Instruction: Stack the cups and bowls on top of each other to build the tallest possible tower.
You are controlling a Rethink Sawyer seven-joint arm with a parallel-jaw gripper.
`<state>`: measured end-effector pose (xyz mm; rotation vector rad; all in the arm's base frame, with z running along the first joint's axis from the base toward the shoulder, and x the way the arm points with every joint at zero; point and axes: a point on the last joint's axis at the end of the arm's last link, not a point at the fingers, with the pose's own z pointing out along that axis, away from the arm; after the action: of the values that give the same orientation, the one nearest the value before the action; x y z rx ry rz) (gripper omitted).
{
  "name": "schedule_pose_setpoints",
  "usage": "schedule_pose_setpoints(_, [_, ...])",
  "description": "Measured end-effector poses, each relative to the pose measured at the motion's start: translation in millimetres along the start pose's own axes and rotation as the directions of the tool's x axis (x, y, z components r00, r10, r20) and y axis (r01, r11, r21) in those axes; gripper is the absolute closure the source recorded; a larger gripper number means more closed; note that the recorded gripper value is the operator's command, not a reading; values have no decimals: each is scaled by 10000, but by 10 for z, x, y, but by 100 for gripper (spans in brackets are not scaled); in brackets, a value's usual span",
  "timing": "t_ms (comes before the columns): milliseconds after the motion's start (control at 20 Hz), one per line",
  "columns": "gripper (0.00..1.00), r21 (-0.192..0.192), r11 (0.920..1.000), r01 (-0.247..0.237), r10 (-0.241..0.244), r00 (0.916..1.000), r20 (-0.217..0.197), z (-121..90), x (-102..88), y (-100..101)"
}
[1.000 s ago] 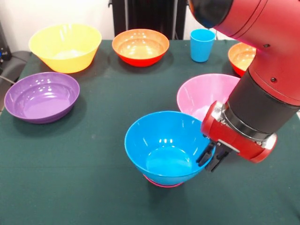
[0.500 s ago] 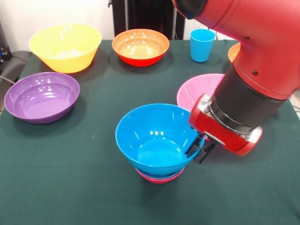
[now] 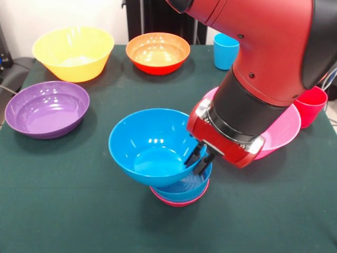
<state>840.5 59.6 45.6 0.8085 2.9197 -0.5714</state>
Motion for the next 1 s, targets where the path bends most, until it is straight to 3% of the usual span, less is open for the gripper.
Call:
schedule_pose_setpoints(650, [100, 30, 9999, 152, -153, 9998, 99, 38, 0, 11])
schedule_pose_setpoints(1000, [100, -250, 9983, 519, -511, 9982, 325, 25, 6, 246])
